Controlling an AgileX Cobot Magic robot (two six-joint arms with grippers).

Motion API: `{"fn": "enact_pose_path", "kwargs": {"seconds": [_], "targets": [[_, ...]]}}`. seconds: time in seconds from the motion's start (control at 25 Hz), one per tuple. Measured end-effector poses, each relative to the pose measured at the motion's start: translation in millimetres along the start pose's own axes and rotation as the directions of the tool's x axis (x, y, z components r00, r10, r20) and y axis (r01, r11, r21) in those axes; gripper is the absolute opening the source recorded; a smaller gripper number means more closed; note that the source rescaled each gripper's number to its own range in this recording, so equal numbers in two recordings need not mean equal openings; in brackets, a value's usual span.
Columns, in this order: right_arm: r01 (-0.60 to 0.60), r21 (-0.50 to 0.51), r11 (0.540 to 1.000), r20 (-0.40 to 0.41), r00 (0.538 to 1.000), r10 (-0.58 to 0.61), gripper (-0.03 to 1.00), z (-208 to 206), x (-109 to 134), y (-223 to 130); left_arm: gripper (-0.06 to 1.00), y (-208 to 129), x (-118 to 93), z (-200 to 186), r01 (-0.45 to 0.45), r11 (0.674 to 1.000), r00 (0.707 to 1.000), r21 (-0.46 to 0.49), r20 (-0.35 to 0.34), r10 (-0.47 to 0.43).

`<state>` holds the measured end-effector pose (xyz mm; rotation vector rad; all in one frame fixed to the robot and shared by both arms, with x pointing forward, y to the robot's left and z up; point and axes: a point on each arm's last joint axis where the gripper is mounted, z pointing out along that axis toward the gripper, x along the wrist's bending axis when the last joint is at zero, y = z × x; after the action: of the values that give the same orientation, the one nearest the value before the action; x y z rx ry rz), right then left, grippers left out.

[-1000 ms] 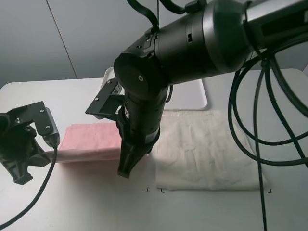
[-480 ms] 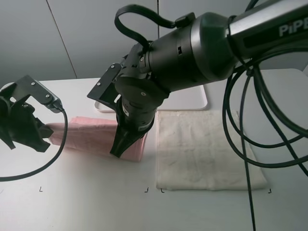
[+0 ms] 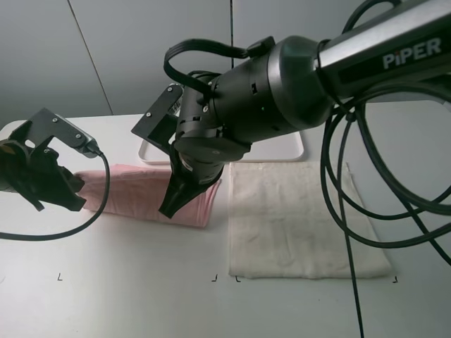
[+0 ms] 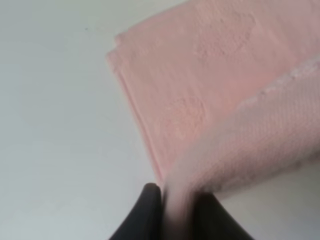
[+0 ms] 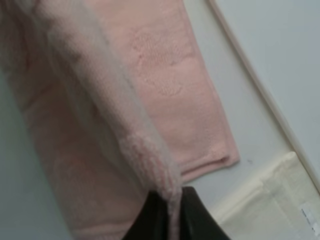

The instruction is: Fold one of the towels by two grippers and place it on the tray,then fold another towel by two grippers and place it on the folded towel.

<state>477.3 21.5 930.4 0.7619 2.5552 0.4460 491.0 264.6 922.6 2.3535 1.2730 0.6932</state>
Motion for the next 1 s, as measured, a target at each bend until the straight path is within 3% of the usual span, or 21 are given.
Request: {"fn": "enact_pose_path", "kwargs": {"seconds": [0.2, 0.32, 0.4, 0.52, 0.6, 0.8, 0.92, 1.0], "targets": [[-0.092, -0.019, 0.996, 0.004, 0.996, 0.092, 0.00, 5, -15, 1, 0.18, 2, 2, 4, 0.006, 1.000, 1.000, -0.028, -0.030, -0.006], [-0.135, -0.042, 0.990, -0.007, 0.991, 0.135, 0.05, 7, -20, 2, 0.31, 3, 3, 6, 0.009, 0.999, 0.999, -0.041, -0.042, -0.011], [-0.142, -0.065, 0.988, -0.020, 0.990, 0.141, 0.21, 7, -21, 4, 0.52, 4, 5, 5, 0.017, 0.998, 0.998, -0.055, -0.053, -0.020], [-0.167, -0.090, 0.982, -0.034, 0.986, 0.165, 0.74, 7, -20, 6, 0.88, 6, 7, 5, 0.075, 0.994, 0.994, -0.085, -0.077, -0.082], [-0.188, -0.095, 0.978, -0.020, 0.982, 0.187, 0.94, 7, -22, 7, 0.97, 7, 8, 5, 0.111, 0.990, 0.990, -0.088, -0.078, -0.118], [-0.257, -0.033, 0.966, 0.001, 0.966, 0.257, 1.00, 7, -25, 1, 0.99, 21, 15, 10, 0.263, 0.965, 0.965, -0.014, 0.008, -0.263], [-0.312, 0.053, 0.949, -0.058, 0.947, 0.315, 1.00, 6, -33, 1, 0.99, 30, 34, 20, 0.439, 0.893, 0.893, 0.102, 0.060, -0.446], [-0.341, 0.117, 0.933, -0.102, 0.930, 0.353, 1.00, 5, -41, 0, 0.99, 34, 44, 28, 0.473, 0.854, 0.867, 0.216, 0.060, -0.495]]}}
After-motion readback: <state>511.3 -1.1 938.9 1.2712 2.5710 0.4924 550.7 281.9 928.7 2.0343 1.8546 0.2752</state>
